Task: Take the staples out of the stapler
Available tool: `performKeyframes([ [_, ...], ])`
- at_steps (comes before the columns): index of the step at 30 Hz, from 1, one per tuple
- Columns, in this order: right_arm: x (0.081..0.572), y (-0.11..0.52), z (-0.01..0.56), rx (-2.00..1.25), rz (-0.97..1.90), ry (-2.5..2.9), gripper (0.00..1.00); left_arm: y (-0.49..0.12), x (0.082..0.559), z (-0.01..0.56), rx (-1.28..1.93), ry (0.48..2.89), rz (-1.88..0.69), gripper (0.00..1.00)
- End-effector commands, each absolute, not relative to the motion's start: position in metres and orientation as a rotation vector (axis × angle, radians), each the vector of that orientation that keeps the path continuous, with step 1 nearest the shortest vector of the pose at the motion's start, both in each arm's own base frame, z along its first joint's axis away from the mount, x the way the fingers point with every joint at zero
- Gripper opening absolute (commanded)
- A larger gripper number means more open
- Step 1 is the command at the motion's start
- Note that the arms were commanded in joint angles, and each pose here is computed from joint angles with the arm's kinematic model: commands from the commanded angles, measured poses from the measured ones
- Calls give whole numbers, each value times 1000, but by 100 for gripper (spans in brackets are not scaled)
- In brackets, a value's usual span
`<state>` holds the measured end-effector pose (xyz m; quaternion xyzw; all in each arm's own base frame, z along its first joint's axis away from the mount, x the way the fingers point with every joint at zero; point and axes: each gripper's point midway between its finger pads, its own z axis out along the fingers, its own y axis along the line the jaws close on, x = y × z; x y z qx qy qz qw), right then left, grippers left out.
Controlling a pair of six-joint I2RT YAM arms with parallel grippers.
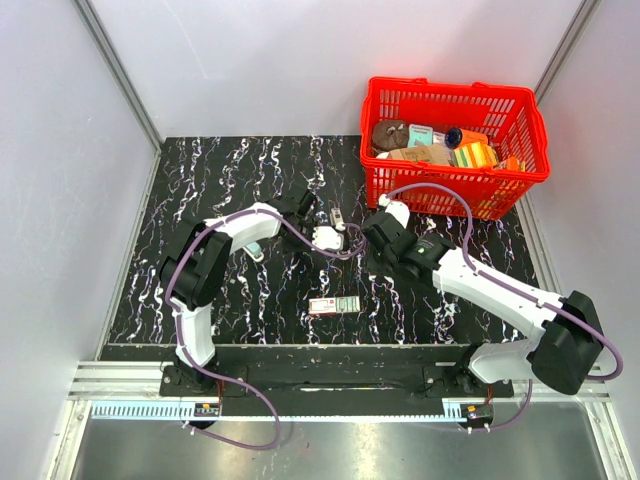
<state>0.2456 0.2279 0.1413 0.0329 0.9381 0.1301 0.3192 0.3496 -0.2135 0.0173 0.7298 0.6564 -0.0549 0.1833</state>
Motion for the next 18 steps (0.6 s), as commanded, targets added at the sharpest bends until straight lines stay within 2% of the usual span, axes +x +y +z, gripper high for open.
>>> performKeyframes([
  [1, 251, 230, 157, 100, 397, 2418, 25, -219, 348, 19, 2026, 1887, -211, 10],
  [6, 251, 230, 160, 101, 409, 2412, 25, -222, 353, 32, 1964, 1903, -208, 14],
  [12, 250, 227, 159, 107, 401, 2407, 26, -233, 418, 109, 1630, 1835, -178, 19],
  [15, 251, 226, 158, 111, 390, 2405, 32, -221, 444, 129, 1542, 1845, -181, 23],
  [18, 252, 225, 157, 109, 383, 2403, 37, -211, 450, 122, 1549, 1868, -169, 26],
])
